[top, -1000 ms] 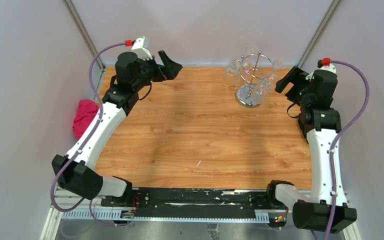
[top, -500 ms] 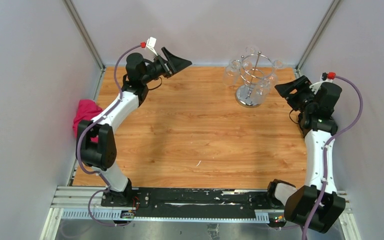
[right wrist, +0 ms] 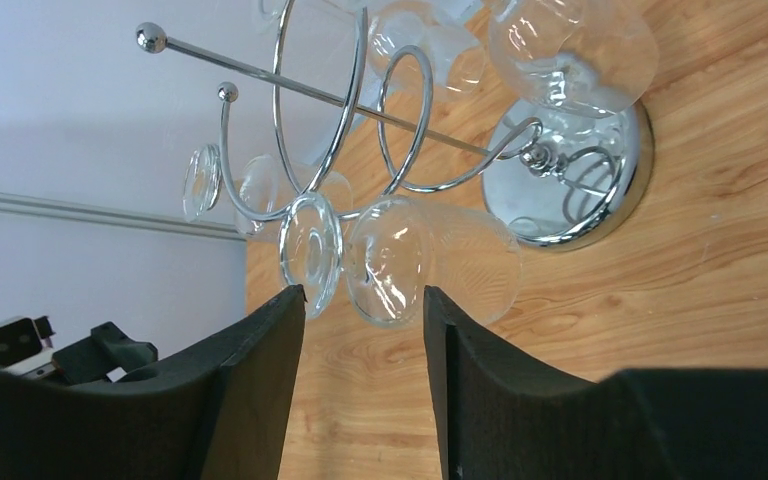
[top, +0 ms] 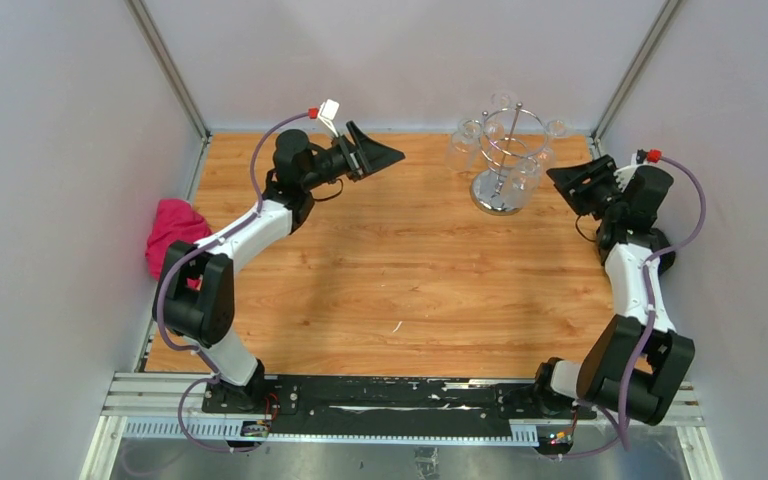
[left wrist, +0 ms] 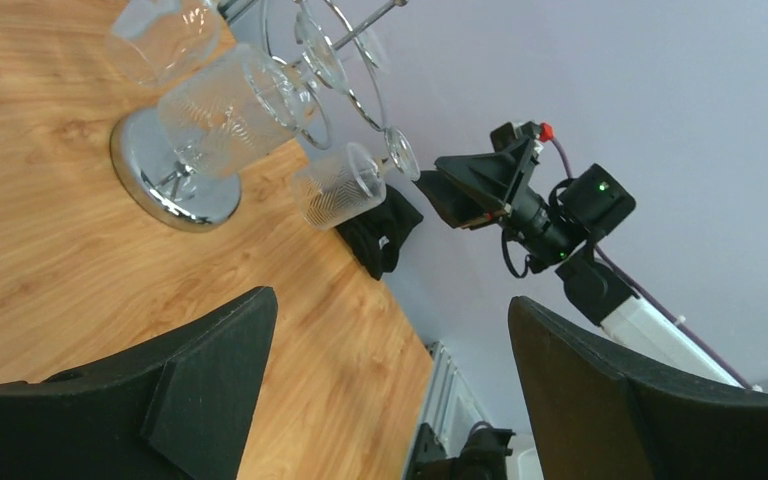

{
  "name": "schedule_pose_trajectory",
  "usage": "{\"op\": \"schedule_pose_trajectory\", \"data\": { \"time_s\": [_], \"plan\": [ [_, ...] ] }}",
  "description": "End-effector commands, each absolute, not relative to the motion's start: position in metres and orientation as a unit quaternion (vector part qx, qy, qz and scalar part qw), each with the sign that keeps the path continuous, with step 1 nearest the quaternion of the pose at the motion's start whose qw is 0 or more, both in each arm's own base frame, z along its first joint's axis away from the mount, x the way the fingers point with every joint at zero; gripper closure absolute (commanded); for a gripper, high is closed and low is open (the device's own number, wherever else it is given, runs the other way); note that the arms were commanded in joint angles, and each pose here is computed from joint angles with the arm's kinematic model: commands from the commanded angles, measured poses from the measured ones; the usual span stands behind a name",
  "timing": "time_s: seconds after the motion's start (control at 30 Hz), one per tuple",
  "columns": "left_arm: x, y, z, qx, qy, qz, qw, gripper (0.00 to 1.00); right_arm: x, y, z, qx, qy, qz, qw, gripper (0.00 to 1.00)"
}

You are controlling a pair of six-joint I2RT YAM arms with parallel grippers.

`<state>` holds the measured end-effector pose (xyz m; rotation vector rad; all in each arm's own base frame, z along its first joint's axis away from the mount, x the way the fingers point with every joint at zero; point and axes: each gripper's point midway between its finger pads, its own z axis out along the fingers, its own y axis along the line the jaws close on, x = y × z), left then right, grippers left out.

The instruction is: Take the wine glass off the wine glass rack

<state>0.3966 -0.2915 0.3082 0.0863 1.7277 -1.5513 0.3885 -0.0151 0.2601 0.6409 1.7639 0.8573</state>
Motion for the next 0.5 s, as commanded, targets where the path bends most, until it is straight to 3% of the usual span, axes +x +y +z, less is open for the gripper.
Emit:
{"op": "schedule_pose_trajectory", "data": {
  "time_s": [0.0,0.47],
  "plan": [
    [0.393,-0.292,0.310,0.046,0.674,-0.614,0.408,0.09,0.399,-0.012,0.270,0.254,0.715,0.401,0.513,0.48],
    [0.394,-0.291,0.297,0.041,0.682,-0.608,0.403,0.10,0.410,-0.006,0.262,0.250,0.706,0.448,0.488,0.52]
  ]
}}
